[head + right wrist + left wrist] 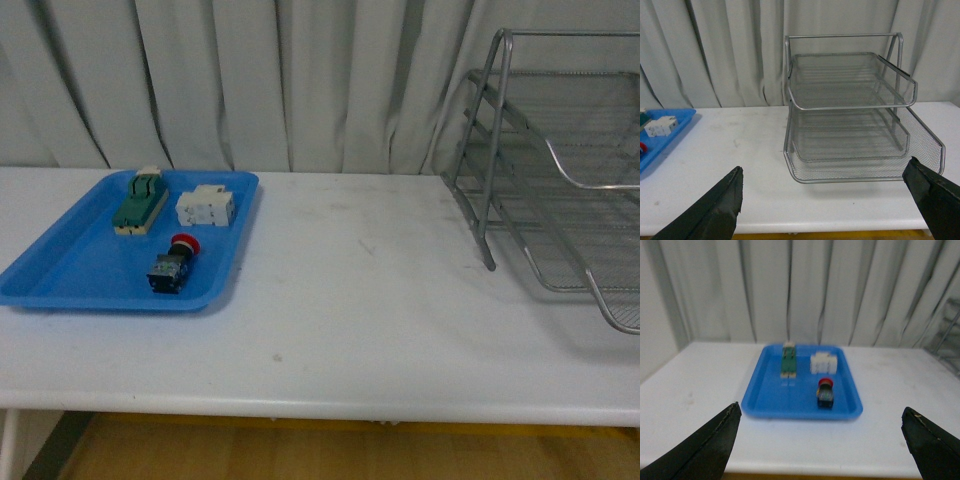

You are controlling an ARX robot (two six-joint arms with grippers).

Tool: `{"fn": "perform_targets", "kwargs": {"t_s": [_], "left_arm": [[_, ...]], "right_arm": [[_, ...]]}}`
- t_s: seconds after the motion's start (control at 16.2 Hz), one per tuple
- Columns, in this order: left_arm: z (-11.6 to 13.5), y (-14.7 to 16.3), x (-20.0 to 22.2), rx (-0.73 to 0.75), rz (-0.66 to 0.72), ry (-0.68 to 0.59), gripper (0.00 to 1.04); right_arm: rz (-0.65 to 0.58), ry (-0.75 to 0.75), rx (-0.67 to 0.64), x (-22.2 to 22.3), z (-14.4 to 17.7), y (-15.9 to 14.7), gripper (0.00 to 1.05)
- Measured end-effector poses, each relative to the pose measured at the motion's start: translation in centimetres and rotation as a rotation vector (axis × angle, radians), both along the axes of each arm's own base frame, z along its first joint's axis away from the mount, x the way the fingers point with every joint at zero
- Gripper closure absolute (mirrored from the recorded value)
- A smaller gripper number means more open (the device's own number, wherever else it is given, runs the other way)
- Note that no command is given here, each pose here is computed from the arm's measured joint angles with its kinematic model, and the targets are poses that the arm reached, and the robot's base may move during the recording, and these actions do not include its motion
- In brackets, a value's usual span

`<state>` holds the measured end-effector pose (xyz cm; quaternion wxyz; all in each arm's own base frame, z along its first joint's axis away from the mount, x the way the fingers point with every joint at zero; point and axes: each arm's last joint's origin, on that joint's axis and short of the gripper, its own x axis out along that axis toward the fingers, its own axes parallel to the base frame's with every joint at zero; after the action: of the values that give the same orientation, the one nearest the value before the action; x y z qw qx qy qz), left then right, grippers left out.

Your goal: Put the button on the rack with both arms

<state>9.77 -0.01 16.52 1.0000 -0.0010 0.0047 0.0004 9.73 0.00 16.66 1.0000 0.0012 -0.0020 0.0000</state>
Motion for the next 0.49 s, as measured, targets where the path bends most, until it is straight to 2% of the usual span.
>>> {"fn": "perform_targets", "kwargs": {"t_s": [0.06, 0.12, 0.19, 0.25, 0.37, 0.49], "left_arm": [[0.1, -0.2, -0.1, -0.055, 0.063, 0.251, 0.07], [1.5, -0.4, 0.5, -0.094, 0.093, 0.405, 0.07], [4.0, -0.4, 1.7, -0.13, 0.083, 0.374, 0.07], [10.5, -0.2, 9.4, -0.135, 0.031, 0.22, 0.07], [10.1, -0.7, 17.1, -0.122, -0.028, 0.333, 0.07], [8.4, -2.1, 23.3, -0.1, -0.064, 0.468, 0.07]], "right_arm": [[-0.002, 0.0, 0.0, 0.0, 0.0, 0.0, 0.06], [-0.001, 0.0, 0.0, 0.0, 0.0, 0.0, 0.06], [-0.001, 0.0, 0.0, 0.0, 0.0, 0.0, 0.06], [-0.001, 0.0, 0.0, 0.0, 0.0, 0.0, 0.06], [-0.001, 0.0, 0.0, 0.0, 0.0, 0.0, 0.06], [-0.001, 0.0, 0.0, 0.0, 0.0, 0.0, 0.06]]}}
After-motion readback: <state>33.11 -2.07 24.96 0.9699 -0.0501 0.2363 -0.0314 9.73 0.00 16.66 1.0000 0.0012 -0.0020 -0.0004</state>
